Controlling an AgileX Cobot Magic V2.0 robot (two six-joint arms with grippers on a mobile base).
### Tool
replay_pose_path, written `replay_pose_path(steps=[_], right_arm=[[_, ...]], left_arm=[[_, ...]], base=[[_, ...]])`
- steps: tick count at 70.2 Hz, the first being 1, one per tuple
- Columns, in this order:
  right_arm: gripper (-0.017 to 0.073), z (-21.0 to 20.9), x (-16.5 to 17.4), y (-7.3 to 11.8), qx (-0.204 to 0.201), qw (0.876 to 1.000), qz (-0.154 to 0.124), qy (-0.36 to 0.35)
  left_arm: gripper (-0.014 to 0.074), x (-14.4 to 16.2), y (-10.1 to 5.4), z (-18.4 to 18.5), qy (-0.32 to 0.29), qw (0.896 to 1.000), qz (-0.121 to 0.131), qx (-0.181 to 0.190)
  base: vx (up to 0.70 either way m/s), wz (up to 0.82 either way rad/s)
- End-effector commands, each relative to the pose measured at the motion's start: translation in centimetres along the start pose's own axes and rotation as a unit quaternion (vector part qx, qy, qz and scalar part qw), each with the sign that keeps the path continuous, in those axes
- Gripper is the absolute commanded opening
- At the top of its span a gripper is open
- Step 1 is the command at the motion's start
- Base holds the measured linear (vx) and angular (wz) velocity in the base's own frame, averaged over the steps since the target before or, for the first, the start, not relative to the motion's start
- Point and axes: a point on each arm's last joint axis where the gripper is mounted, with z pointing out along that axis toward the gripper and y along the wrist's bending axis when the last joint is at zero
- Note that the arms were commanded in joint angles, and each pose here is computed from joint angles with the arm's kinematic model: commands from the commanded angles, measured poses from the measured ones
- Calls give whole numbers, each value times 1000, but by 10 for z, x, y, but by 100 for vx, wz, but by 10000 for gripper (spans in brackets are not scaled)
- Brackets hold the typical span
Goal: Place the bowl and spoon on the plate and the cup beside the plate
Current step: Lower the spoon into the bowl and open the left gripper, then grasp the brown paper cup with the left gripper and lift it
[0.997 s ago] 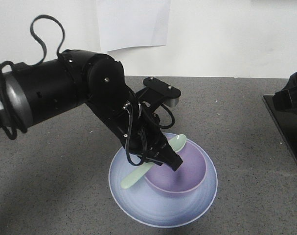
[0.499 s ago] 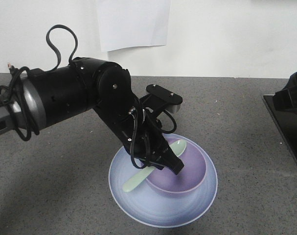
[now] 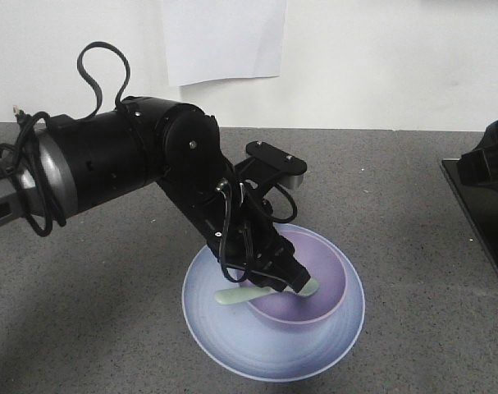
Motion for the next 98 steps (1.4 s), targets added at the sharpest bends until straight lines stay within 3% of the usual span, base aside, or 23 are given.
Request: replay_pose_path(steps=[1, 12, 20, 26, 35, 51, 65, 87, 98], right_arm=[[452, -13, -8, -3, 4, 999, 3, -50], [452, -13, -8, -3, 4, 999, 3, -50], [452, -13, -8, -3, 4, 999, 3, -50], [452, -13, -8, -3, 4, 999, 3, -50], [452, -13, -8, -3, 4, 999, 3, -50], [452, -13, -8, -3, 4, 999, 3, -50], [452, -13, -8, -3, 4, 999, 3, -49], [452, -13, -8, -3, 4, 999, 3, -49], [452, -13, -8, -3, 4, 999, 3, -52]], left_arm=[[402, -7, -10, -26, -54, 998, 4, 10], [398, -7, -9, -35, -65, 998, 5, 2], [398, -5, -5, -57, -94, 995, -6, -36], [398, -2, 6, -81, -124, 989, -20, -77], [398, 10, 35, -127, -174, 972, -67, -140], [398, 50, 106, -201, -242, 926, -180, -229], [398, 84, 168, -228, -251, 882, -274, -290], [398, 126, 221, -262, -281, 809, -342, -387], [398, 138, 246, -260, -280, 790, -372, -398]], base=[[0, 0], [0, 0], [0, 0], [0, 0], [0, 0], [0, 0], [0, 0], [0, 0], [0, 0]])
